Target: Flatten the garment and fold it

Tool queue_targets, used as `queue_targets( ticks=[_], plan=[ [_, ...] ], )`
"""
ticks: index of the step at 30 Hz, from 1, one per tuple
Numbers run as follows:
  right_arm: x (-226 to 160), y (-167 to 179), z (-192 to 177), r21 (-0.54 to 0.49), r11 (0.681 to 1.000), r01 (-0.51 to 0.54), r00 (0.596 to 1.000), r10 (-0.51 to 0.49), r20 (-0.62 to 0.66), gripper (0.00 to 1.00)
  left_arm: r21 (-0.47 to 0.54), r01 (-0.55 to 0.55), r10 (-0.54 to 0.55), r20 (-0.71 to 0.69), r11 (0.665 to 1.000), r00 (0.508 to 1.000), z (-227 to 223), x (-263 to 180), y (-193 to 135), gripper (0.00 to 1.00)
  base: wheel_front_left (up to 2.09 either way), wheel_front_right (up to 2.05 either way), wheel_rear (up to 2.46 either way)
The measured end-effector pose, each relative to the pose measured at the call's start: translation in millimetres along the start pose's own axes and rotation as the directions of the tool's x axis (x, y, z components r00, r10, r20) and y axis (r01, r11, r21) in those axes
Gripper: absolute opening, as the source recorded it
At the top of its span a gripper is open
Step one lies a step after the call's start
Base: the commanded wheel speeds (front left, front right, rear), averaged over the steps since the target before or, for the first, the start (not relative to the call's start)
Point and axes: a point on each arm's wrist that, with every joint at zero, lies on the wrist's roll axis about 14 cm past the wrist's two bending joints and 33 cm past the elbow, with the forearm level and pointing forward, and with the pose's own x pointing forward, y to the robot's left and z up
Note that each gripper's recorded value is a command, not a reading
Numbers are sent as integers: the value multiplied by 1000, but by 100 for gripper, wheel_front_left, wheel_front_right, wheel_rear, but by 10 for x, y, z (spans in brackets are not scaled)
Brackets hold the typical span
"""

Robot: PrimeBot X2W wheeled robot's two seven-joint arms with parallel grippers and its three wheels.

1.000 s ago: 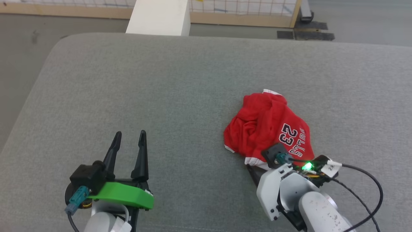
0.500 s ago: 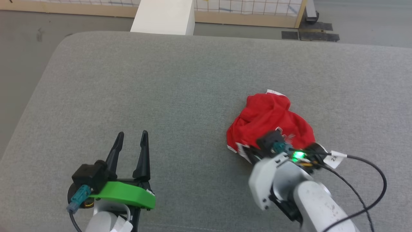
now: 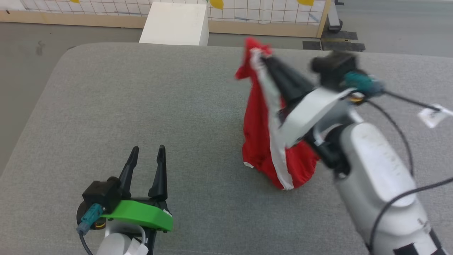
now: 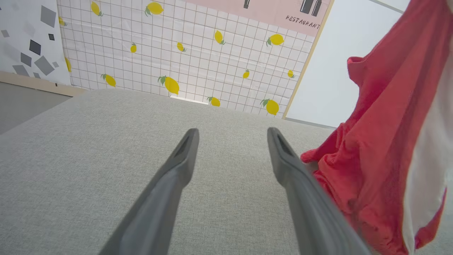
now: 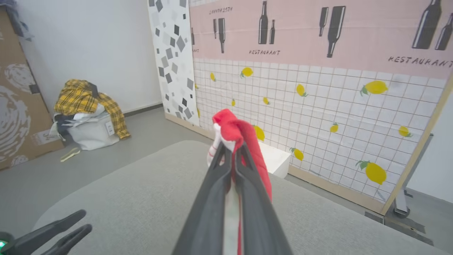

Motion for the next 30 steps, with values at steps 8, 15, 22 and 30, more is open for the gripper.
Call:
queue_targets(
  ticks=[8, 15, 22, 30],
  plan=[
    [-1095, -1664, -988, -68, 831, 552, 789, -548, -278, 0, 2, 6, -6, -11, 1000, 1000, -39, -4, -20, 100, 0, 0, 0],
    [-2218, -2006, -1770, -157, 672, 724, 518, -680, -520, 100, 1, 17, -17, -33, 1000, 999, -124, 45, -48, 100, 0, 0, 0],
    [-2365, -2027, -1570, -193, 658, 728, 552, -729, -405, 100, -4, 35, -35, -37, 999, 999, -149, 83, -108, 100, 0, 0, 0],
    [-1493, -1096, -1272, -136, 884, 447, 839, -467, -278, 100, -5, 50, -50, -30, 999, 998, -120, 71, -155, 100, 0, 0, 0]
  ],
)
